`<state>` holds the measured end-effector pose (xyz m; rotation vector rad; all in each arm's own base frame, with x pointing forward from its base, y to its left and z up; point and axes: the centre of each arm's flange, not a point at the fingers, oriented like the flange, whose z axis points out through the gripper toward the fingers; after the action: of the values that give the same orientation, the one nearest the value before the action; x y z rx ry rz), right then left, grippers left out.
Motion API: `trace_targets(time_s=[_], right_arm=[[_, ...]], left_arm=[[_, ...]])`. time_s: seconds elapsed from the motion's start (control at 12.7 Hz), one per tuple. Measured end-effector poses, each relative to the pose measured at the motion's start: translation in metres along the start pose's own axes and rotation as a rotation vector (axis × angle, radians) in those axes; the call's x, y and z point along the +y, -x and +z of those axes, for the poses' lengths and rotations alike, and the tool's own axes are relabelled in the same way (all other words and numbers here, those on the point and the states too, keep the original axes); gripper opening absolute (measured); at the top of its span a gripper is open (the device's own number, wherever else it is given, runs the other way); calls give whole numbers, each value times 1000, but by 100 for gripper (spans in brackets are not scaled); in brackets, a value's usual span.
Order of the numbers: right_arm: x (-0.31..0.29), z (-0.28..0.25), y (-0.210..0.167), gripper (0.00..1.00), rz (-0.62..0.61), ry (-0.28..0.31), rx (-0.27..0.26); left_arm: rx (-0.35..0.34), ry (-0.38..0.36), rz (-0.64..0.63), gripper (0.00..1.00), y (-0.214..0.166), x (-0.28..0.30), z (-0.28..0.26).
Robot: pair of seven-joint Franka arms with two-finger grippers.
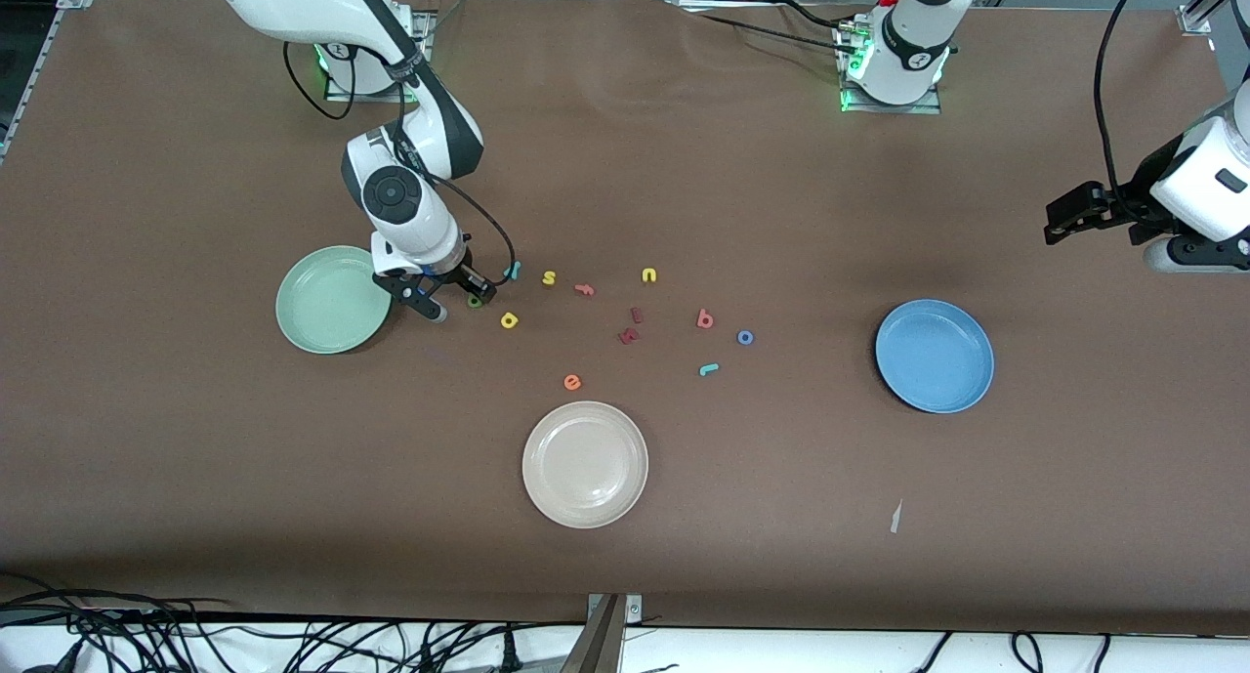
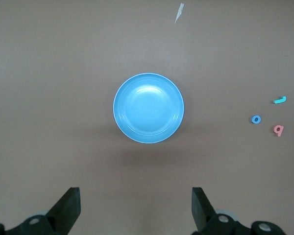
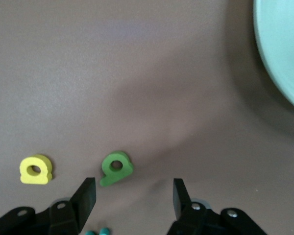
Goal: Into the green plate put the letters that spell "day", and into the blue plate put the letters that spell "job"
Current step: 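Close the right gripper on the green letter d and lift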
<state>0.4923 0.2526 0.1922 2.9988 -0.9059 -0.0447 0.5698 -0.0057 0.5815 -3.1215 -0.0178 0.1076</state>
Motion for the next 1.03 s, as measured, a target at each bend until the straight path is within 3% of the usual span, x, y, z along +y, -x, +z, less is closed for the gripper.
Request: trace_targets(time_s=[0.71,0.95,1.03], right_arm=[[-16,17,0,69,60,-20,9],[-17,15,-4,30,65,-26,14],[-16,15,-4,30,66,-26,15]], left_arm=[[0,0,0,100,0,0,0],[0,0,0,100,0,0,0],[0,0,0,100,0,0,0]])
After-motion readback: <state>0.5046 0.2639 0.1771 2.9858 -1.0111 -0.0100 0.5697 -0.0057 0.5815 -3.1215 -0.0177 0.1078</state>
